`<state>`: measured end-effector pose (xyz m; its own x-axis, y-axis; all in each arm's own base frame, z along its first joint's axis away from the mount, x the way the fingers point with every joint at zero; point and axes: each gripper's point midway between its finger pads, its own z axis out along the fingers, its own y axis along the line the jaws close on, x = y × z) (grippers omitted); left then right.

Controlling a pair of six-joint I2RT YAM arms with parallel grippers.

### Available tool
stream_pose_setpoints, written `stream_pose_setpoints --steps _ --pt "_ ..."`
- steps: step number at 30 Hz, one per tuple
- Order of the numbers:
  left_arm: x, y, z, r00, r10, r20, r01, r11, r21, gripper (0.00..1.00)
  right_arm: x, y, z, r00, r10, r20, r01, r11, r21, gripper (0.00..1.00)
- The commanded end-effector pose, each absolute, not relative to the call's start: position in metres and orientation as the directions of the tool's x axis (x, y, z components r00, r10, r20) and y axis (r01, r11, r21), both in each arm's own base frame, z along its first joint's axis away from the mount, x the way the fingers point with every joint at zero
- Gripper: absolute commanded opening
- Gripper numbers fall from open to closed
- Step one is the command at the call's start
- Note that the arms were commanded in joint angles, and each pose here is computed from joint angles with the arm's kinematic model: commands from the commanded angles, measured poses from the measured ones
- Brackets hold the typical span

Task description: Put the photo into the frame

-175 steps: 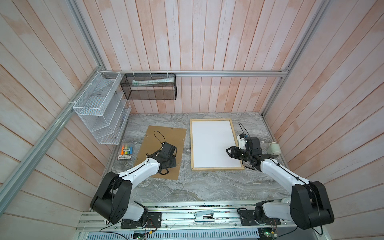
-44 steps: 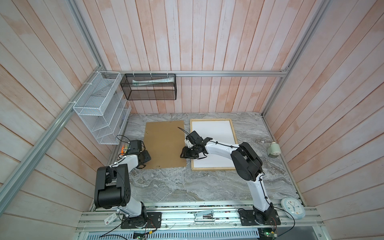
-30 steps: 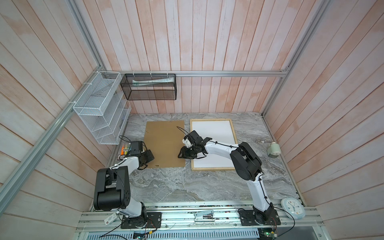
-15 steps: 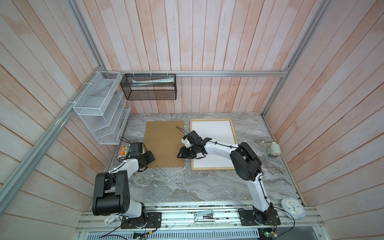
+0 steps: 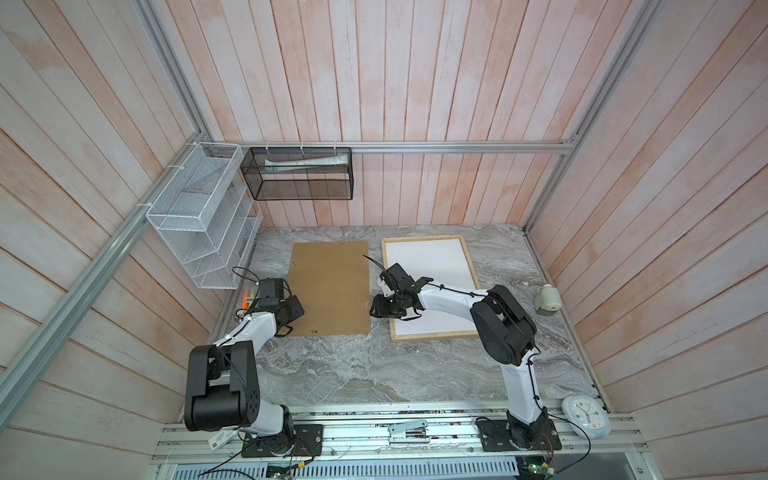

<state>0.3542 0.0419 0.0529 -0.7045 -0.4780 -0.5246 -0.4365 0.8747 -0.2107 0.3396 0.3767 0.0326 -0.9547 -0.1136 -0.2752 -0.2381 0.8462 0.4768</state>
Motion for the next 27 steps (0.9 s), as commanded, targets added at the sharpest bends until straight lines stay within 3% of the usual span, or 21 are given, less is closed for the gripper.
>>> stream_pose_setpoints --steps 1,6,14,27 --pt "0.354 0.058 0.06 -0.694 -0.461 -0.553 -0.473 0.871 -0.133 0.67 0.343 0.365 0.033 -0.952 -0.111 -0.285 -0.236 0.859 0.454 0.47" --pt "0.356 0.068 0.054 -0.704 -0.445 -0.553 -0.481 0.872 -0.089 0.68 0.333 0.387 0.037 -0.964 -0.11 -0.244 -0.233 0.793 0.563 0.47" --pt "0.362 0.071 0.03 -0.759 -0.43 -0.488 -0.47 0.882 -0.046 0.68 0.327 0.394 0.031 -0.97 -0.106 -0.217 -0.217 0.776 0.592 0.47" --pt "0.369 0.031 0.015 -0.812 -0.409 -0.417 -0.369 0.913 -0.176 0.65 0.34 0.389 0.025 -0.969 -0.118 -0.216 -0.223 0.792 0.569 0.47"
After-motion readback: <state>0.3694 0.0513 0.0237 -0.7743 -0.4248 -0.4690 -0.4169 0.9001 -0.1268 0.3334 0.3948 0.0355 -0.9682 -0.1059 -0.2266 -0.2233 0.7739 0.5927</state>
